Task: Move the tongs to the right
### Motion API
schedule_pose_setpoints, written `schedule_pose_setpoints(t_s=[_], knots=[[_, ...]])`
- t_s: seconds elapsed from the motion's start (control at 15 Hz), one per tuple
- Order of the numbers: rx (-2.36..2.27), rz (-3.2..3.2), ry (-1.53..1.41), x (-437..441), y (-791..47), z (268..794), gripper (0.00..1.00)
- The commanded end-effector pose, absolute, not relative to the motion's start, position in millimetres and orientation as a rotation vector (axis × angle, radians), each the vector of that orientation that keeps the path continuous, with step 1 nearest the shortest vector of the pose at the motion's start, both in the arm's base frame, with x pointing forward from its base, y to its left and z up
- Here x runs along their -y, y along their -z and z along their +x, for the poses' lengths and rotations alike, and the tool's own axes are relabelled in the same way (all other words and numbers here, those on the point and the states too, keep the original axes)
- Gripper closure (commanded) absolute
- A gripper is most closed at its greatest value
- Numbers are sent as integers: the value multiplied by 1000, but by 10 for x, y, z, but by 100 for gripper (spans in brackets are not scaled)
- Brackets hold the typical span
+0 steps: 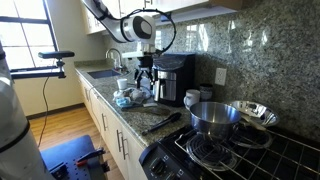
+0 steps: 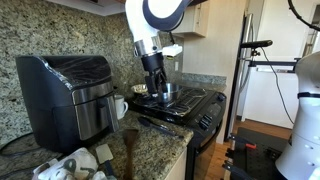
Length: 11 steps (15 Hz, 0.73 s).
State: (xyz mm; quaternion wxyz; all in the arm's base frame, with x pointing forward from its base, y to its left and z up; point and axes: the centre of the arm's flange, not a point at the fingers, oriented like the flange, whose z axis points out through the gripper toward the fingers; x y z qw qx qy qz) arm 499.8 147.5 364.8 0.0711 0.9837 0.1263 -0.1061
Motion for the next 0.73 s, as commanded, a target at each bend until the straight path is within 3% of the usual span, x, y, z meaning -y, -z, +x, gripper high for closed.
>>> schedule_pose_setpoints(t_s=[0.0, 0.67], knots=[[-374, 2947, 272, -1489, -3751, 4910, 0], [-382, 2959, 308, -1480, -3671, 4980, 0]])
